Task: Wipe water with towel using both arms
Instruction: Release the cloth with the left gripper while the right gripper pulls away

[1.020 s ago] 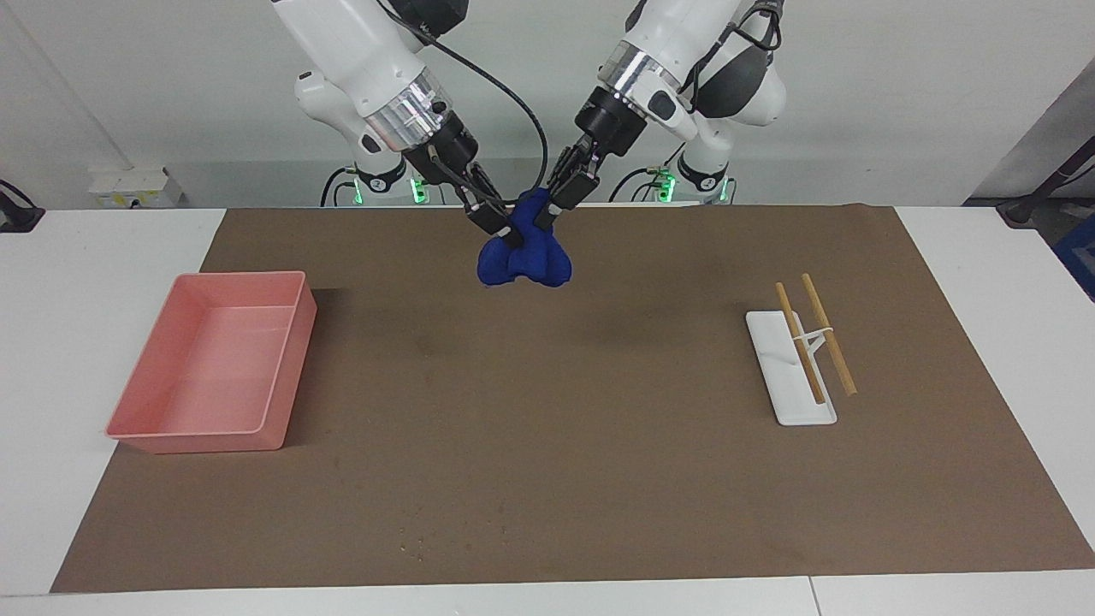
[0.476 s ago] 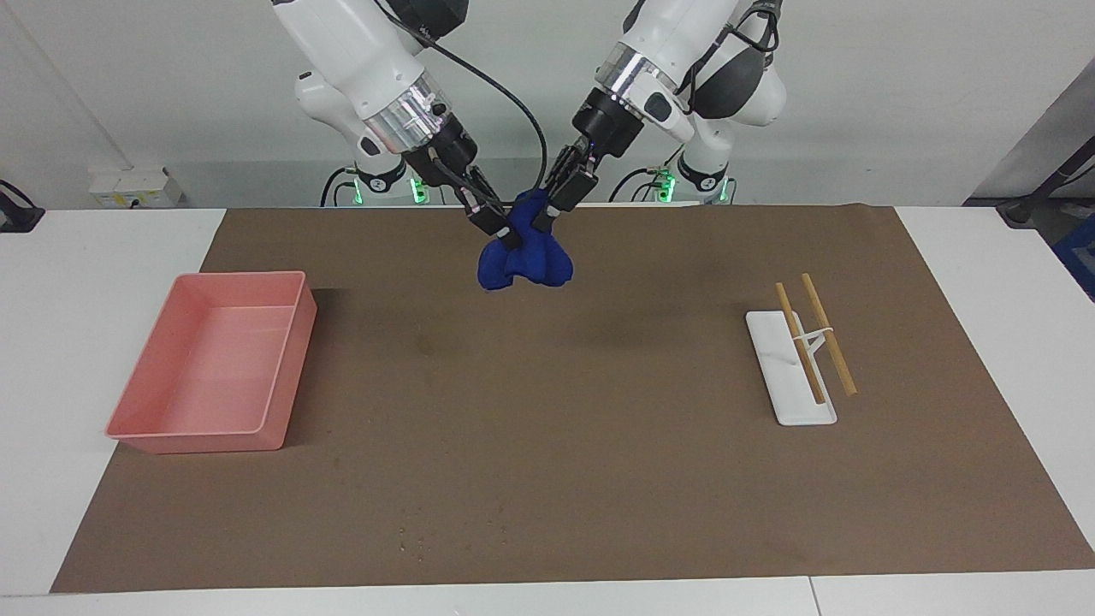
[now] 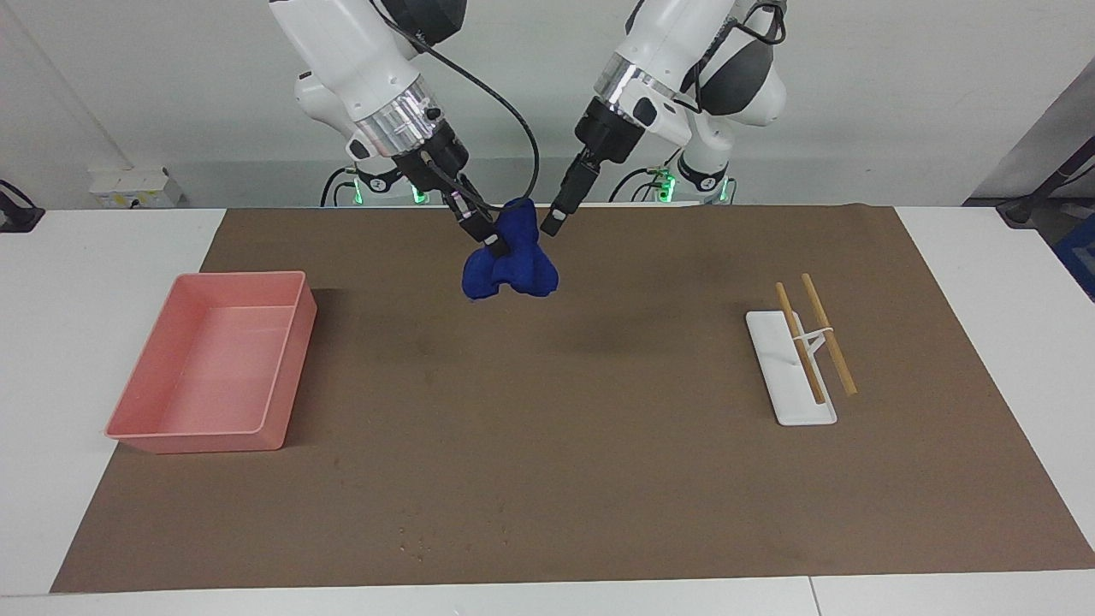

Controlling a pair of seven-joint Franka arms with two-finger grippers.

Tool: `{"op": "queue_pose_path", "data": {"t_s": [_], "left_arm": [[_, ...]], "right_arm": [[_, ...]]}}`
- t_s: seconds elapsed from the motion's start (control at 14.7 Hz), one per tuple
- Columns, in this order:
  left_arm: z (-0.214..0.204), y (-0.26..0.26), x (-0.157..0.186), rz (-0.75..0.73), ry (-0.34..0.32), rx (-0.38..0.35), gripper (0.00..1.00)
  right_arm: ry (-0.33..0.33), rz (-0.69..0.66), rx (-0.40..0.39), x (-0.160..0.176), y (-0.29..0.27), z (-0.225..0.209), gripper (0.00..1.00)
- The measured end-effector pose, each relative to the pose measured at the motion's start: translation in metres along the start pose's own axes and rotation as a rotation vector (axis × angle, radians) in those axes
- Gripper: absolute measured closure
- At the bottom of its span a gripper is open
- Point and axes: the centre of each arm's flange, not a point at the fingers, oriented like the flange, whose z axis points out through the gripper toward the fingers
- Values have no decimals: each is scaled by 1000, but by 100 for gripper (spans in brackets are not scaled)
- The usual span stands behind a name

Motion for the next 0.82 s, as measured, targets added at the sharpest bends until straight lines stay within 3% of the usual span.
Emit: {"op": "queue_pose_path", "data": {"t_s": [0.2,0.41,0.61,0.82], "left_arm": [[-28,-19,57,190,35,145,0],[-59,-39,118,360,71,238,0],[-94,-62,184,504,68,291,0],[-131,-85,239,677,79,369,0]], "right_arm": [[37,-91,9,48,-1,8,86],[80,-181,29,102,-3,36,86],[130,-244,46,145,-6,90,86],[154,-288,-18,173,6,147,86]]}}
